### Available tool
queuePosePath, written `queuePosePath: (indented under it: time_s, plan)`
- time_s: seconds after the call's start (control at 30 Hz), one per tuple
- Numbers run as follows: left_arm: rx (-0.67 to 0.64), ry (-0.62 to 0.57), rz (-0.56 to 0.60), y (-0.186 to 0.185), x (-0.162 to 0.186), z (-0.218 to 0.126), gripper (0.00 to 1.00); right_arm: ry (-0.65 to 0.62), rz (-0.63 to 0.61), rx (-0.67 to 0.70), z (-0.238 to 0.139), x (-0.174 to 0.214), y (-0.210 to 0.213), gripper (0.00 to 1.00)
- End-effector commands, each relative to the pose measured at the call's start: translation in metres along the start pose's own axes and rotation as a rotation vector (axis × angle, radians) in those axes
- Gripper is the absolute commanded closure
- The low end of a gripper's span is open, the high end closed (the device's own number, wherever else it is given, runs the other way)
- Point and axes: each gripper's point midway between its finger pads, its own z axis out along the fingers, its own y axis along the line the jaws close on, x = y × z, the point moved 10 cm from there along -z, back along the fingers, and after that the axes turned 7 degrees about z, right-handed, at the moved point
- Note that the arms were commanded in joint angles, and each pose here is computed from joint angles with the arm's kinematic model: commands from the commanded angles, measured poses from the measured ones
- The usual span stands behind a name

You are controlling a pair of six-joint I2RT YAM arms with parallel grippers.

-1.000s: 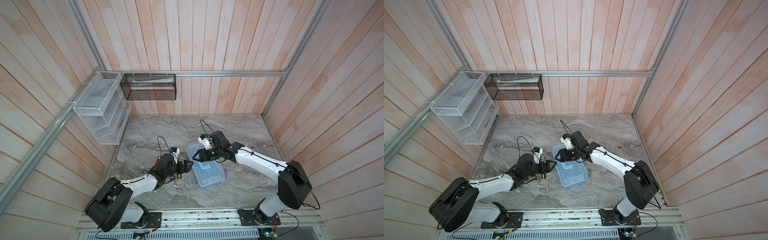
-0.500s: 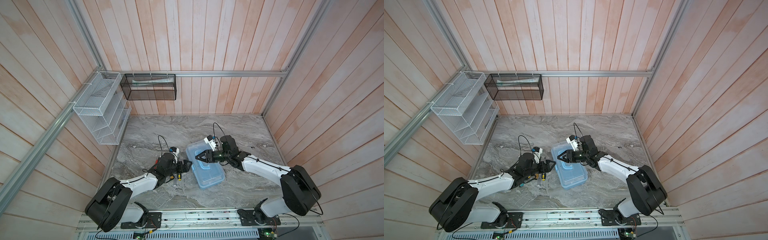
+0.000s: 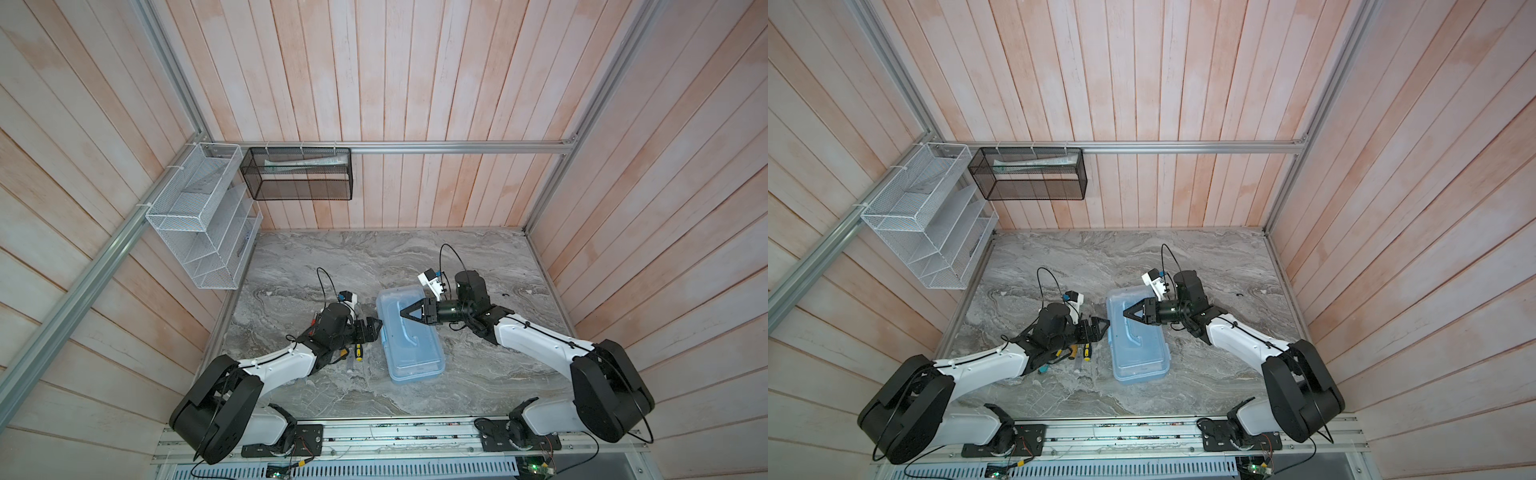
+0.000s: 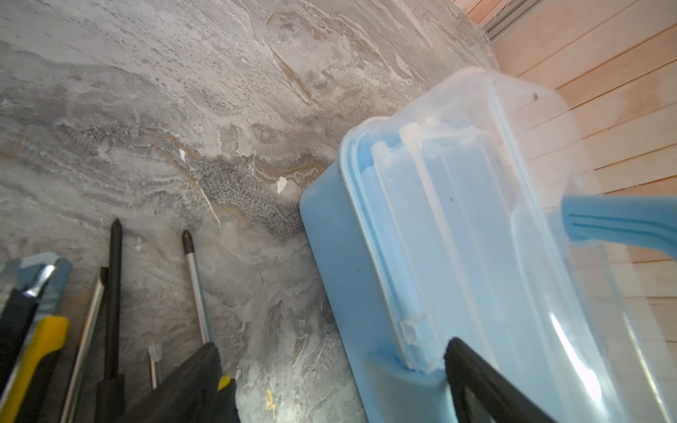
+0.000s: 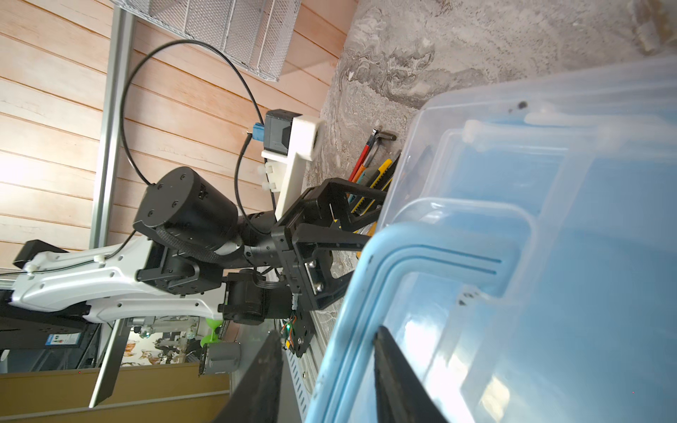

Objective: Pack the tool kit

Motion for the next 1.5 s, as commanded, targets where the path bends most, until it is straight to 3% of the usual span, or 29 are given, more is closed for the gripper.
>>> queuePosePath:
  time_s: [0.0, 0.13, 0.2, 0.37, 0.6, 1.0, 1.13, 1.33, 1.47]
  plan:
    - [0.007, -0.032, 0.029, -0.007, -0.011, -0.004, 0.03, -0.035, -0.076, -0.023, -0.016, -0.004, 0.015, 0.63]
    - [0.010, -0.035, 0.030, -0.008, -0.012, -0.006, 0.03, -0.127, -0.144, 0.192, -0.030, -0.008, 0.028, 0.61]
    - [0.016, -0.031, 0.032, -0.009, -0.013, -0.006, 0.03, -0.151, -0.188, 0.350, -0.031, -0.007, 0.039, 0.53]
    - [0.018, -0.020, 0.029, -0.009, -0.011, -0.009, 0.03, -0.233, -0.214, 0.786, -0.023, 0.002, 0.066, 0.48]
    - [-0.007, -0.013, 0.005, -0.007, -0.007, -0.015, 0.03, -0.247, -0.246, 1.078, 0.007, 0.018, 0.084, 0.45]
    - [0.038, -0.021, -0.003, -0.005, 0.004, -0.021, 0.02, -0.121, -0.265, 1.224, 0.073, 0.026, 0.082, 0.45]
    - [0.033, -0.025, -0.001, -0.002, 0.010, -0.025, 0.02, -0.117, -0.242, 1.310, 0.080, 0.025, 0.075, 0.45]
    - [0.024, -0.052, 0.005, 0.001, 0.016, -0.035, 0.02, -0.114, -0.237, 1.373, 0.085, 0.025, 0.064, 0.49]
    - [0.014, -0.078, 0.006, 0.002, 0.018, -0.042, 0.01, -0.114, -0.228, 1.368, 0.088, 0.025, 0.063, 0.59]
